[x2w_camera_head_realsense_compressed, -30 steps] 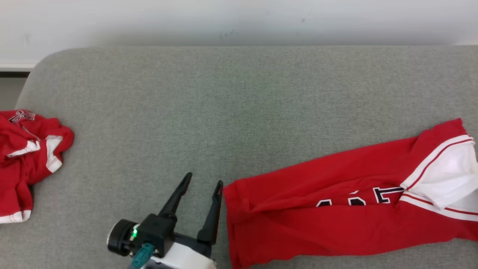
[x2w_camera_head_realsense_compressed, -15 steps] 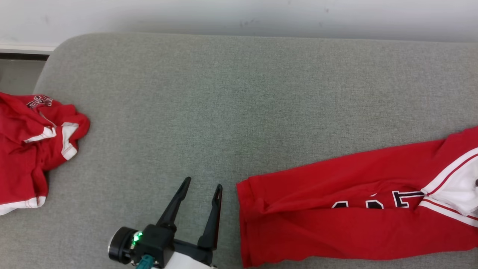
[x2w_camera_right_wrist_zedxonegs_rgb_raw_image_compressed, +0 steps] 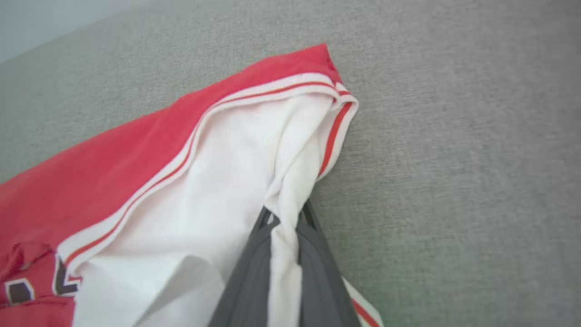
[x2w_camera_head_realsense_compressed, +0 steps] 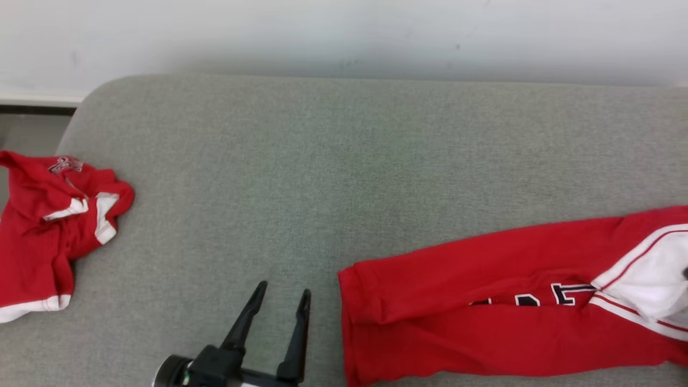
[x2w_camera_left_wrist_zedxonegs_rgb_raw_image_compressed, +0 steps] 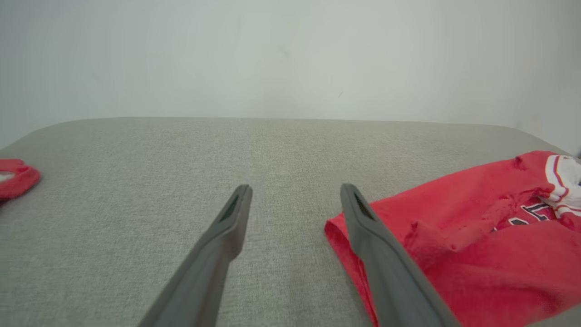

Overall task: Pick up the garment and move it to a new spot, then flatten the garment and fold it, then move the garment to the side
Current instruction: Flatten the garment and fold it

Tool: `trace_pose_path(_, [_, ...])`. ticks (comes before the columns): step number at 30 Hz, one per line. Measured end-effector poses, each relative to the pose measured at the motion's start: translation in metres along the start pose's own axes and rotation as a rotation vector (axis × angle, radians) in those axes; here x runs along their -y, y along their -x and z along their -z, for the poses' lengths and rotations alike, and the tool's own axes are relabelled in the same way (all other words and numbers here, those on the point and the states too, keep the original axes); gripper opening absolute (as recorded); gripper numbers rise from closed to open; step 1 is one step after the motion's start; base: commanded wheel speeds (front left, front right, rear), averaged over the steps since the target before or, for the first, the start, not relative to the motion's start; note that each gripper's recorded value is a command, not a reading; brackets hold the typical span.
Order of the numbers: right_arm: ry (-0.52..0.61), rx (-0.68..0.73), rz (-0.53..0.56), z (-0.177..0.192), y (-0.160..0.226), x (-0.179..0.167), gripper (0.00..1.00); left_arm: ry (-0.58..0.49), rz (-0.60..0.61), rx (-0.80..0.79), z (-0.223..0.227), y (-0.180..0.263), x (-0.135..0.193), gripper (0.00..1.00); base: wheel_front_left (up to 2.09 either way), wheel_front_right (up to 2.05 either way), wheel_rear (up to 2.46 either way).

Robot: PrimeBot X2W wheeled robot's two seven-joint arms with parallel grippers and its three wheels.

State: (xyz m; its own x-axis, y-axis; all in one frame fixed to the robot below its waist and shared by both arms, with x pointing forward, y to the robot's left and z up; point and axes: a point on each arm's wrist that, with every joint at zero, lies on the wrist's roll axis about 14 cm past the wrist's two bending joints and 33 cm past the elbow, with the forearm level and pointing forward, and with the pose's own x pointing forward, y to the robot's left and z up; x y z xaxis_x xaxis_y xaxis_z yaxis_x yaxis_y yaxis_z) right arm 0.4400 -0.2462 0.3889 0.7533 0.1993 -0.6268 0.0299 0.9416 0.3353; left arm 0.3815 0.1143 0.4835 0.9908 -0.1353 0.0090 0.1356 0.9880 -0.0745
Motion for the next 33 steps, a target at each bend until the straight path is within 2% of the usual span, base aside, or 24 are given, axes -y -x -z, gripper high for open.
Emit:
trace_pose_path(10, [0.014, 0.168, 0.183, -0.056, 0.06, 0.075, 0.0, -0.007, 0.018, -0.007, 0.003, 0.011, 0.002, 1.0, 0.0, 0.0, 0.0])
trace_pose_path(15, [0.063, 0.211, 0.209, -0.076, 0.083, 0.086, 0.0, 0.005, 0.019, -0.009, 0.003, 0.017, 0.004, 1.0, 0.0, 0.0, 0.0])
trace_pose_path(18, [0.116, 0.215, 0.165, -0.085, 0.087, 0.07, 0.0, 0.006, 0.019, -0.007, 0.002, 0.019, 0.004, 1.0, 0.0, 0.0, 0.0])
trace_pose_path(22, [0.182, 0.193, 0.033, -0.081, 0.082, 0.022, 0.0, 0.011, 0.018, -0.008, 0.002, 0.024, 0.005, 1.0, 0.0, 0.0, 0.0])
trace_pose_path(27, [0.219, 0.093, -0.157, -0.042, 0.071, -0.047, 0.0, 0.014, 0.016, 0.003, -0.001, 0.026, 0.005, 1.0, 0.0, 0.0, 0.0])
trace_pose_path(33, [0.202, 0.039, -0.283, 0.001, 0.056, -0.105, 0.0, 0.019, 0.012, -0.019, 0.006, 0.029, 0.004, 1.0, 0.0, 0.0, 0.0])
